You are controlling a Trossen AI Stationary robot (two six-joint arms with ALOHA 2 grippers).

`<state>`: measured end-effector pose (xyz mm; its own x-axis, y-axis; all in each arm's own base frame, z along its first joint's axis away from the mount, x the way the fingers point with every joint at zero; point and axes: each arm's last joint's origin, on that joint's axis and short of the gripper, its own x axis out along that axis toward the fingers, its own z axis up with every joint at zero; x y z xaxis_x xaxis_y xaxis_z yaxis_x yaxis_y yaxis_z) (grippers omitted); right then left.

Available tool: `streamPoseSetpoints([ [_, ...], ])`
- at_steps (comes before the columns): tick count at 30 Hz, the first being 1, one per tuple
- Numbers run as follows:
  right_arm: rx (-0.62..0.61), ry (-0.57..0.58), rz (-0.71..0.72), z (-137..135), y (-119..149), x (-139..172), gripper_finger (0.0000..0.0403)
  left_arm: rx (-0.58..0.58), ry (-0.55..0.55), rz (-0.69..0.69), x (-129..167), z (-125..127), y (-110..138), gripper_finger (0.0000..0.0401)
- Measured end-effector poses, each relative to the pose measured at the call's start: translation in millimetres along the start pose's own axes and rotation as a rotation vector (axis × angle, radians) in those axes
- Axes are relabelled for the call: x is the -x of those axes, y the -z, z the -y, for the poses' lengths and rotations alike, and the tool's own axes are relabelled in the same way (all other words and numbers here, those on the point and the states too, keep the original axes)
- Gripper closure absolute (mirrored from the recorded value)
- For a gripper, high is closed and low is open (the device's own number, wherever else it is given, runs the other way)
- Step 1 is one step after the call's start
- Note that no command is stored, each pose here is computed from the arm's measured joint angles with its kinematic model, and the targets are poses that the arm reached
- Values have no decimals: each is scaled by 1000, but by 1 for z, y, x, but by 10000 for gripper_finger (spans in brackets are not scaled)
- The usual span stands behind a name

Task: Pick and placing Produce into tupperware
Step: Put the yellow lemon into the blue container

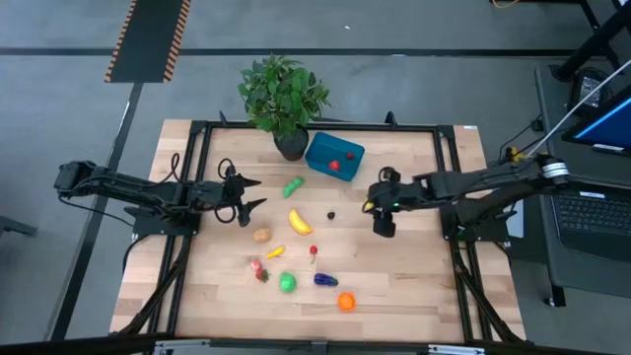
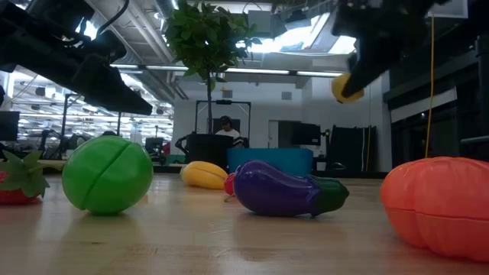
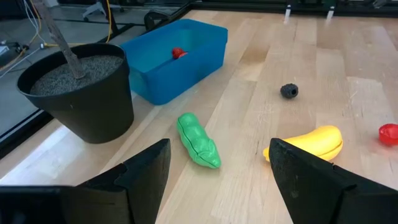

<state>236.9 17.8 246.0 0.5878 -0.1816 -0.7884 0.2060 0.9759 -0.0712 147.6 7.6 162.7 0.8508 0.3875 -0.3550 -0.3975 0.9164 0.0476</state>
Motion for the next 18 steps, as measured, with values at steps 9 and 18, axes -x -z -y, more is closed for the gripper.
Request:
streamPoseSetpoints([
  [9,-42,-42,271,16,45,7,183,17,5,37,0,0,-4,136],
  [18,-6,-75,477,24,75,5,183,37,9,74,0,1,-8,136],
])
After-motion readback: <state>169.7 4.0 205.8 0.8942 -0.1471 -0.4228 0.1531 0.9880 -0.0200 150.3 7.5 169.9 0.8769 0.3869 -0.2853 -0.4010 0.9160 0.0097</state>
